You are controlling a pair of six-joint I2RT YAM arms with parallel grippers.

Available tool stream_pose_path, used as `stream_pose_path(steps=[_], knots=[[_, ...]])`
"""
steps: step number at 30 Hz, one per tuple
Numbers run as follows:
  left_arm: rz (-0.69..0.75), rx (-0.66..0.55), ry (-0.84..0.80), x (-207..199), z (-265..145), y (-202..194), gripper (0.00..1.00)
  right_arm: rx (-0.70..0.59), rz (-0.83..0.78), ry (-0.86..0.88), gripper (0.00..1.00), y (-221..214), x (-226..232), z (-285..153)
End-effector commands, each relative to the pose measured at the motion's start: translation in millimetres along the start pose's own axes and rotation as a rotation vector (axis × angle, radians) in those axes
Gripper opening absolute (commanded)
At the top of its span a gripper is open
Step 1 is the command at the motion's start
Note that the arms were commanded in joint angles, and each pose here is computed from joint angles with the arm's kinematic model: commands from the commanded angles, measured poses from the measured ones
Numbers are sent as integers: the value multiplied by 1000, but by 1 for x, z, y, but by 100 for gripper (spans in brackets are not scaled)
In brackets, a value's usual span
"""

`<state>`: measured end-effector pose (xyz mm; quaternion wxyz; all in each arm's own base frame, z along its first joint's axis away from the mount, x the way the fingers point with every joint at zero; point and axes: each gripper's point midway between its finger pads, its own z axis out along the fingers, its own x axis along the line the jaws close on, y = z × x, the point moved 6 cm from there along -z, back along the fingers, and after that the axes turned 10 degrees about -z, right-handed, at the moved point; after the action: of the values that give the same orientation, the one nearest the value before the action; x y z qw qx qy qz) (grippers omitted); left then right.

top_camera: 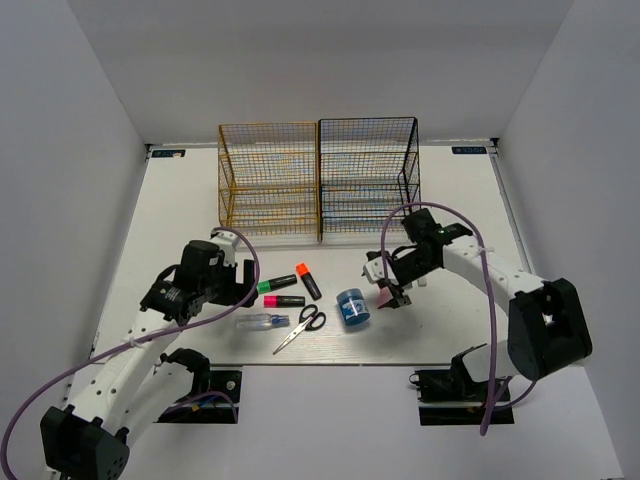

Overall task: Sort the stationery into containers
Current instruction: Grab a piece of stationery with the right arm

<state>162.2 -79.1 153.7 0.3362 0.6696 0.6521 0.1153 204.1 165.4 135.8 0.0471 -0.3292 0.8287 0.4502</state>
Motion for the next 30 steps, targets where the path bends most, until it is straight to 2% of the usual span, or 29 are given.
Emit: stream_pose_path(steps=[1,5,8,23,25,26,27,28,30], knots=[[13,-11,-11,-1,-3,1,100,12,21,6,90,-1,-5,14],[17,-8,-20,-2,-4,0,100,10,108,29,90,2,-10,28],[17,-10,-18,-2,-4,1,100,16,114,73,90,8,-8,40],[23,-35,-30,-3,-9,2,100,212,130,86,90,-16,3,76],[21,-35,-28,-3,-9,2,100,224,141,94,69,-17,8,78],[22,-36,-27,-2,-9,2,100,237,163,94,54,-17,10,77],[18,-40,-26,-2,-9,2,100,238,178,76,16,-14,4,76],[19,-36,-26,-3,-9,2,100,236,196,86,0,-10,5,73],[19,-35,-26,-2,-8,1,100,209,208,61,0,3,-5,69]])
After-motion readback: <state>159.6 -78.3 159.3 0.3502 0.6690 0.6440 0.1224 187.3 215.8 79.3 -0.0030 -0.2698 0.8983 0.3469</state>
